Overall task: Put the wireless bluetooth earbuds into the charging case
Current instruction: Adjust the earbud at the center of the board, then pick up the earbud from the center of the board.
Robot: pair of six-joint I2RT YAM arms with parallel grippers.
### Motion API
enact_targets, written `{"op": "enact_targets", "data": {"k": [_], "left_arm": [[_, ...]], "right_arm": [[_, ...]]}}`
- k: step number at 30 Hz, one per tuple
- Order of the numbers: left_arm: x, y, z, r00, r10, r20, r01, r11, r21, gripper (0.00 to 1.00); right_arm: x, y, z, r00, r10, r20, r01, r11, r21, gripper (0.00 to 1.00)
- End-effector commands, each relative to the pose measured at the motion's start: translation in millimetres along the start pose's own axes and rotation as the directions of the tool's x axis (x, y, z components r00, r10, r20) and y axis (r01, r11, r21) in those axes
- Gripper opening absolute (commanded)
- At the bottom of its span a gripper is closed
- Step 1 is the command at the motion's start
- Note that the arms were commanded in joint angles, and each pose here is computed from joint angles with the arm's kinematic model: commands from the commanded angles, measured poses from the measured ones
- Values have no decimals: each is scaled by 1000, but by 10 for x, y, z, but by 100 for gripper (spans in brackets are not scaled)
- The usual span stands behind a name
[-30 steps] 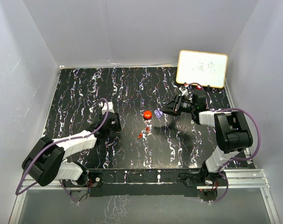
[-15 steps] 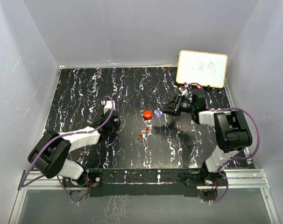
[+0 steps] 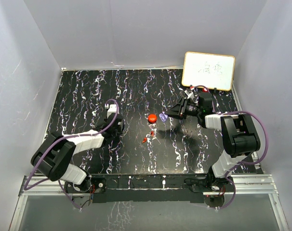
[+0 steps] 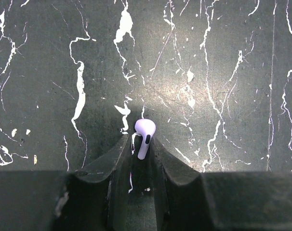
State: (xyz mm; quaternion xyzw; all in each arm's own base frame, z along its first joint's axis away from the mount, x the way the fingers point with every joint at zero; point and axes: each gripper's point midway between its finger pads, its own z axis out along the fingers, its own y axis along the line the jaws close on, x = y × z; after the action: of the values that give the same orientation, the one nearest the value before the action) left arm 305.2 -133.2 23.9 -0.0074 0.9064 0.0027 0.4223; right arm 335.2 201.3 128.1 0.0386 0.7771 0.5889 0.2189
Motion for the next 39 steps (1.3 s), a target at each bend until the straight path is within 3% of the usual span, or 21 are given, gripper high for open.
{"op": "enact_targets", "data": {"k": [1, 27, 39], "left_arm": [[-167, -16, 15, 999, -2, 33, 3, 1000, -7, 20], [-168, -5, 23, 997, 67, -35, -68, 997, -32, 14], [-226, 45, -68, 987, 121, -108, -128, 990, -66, 22]], "right_arm": [[-145, 179, 27, 996, -85, 23, 86, 995, -45, 0], [-139, 161, 32, 996, -82, 21, 82, 996, -44, 0], [-125, 151, 31, 997, -81, 20, 82, 996, -45, 0]]}}
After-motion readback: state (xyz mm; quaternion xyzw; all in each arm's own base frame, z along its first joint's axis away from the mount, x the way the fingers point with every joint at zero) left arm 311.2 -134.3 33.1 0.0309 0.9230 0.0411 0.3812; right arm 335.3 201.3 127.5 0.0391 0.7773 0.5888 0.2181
